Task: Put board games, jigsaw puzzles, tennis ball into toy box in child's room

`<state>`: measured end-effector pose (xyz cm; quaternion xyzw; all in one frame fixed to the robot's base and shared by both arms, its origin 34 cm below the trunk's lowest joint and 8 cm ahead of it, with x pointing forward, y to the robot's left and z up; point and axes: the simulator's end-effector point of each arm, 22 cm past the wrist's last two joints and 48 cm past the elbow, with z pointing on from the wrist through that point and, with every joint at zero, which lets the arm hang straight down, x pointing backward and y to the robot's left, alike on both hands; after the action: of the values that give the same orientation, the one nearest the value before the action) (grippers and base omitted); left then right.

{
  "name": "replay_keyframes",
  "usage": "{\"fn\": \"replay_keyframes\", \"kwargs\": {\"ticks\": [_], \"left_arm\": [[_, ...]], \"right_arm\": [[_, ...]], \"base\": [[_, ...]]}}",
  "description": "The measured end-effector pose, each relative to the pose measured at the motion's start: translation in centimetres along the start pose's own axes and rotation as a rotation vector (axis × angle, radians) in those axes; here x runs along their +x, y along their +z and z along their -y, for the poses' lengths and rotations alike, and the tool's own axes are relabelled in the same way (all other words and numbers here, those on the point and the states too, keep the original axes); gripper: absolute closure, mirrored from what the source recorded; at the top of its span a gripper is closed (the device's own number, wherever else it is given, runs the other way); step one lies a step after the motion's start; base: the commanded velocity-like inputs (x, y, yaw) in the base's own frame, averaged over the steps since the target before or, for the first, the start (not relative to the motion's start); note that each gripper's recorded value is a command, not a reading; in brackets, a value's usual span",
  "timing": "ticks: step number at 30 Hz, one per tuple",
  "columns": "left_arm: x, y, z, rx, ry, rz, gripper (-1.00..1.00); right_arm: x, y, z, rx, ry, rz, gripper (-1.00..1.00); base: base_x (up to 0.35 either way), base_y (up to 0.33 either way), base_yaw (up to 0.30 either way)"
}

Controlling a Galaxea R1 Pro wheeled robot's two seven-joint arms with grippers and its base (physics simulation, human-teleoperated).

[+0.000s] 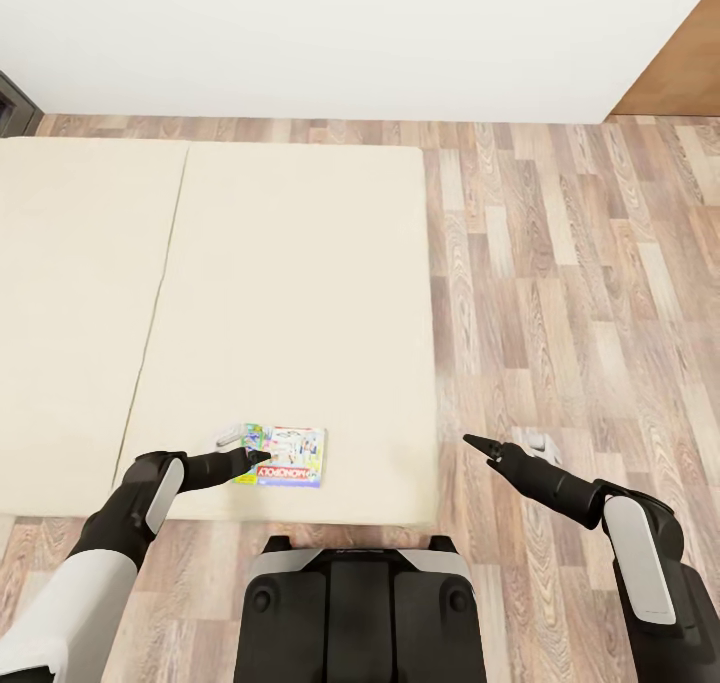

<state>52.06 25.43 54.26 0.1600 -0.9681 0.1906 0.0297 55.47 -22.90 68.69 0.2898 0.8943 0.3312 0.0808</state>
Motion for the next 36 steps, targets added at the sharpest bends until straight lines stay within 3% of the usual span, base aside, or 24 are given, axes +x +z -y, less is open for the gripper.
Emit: {"fn": "replay_keyframes", "kwargs": {"ticks": [17, 22, 27, 36], "left_arm": [[0.0, 0.0, 0.0, 0.000, 0.000, 0.000, -1.00], [-0.1, -0.2, -1.0, -0.038, 0.033, 0.001, -1.00], [-0.6, -0.8, -2.4, -0.060, 0.037, 0.006, -1.00], [-0.6, -0.8, -2.5, -0.062, 0.037, 0.006, -1.00]], "right_arm": [[0.0, 0.0, 0.0, 0.000, -0.001, 0.001, -1.00], [0.0, 0.0, -0.1, -0.002, -0.001, 0.000, -1.00], [0.0, 0.0, -0.1, -0.002, 0.000, 0.000, -1.00], [0.0, 0.0, 0.0, -0.001, -0.001, 0.000, -1.00]], "base": [[0.000, -0.133, 0.000], [0.000, -0.116, 0.000], [0.000, -0.111, 0.000], [0.000, -0.008, 0.000]]}}
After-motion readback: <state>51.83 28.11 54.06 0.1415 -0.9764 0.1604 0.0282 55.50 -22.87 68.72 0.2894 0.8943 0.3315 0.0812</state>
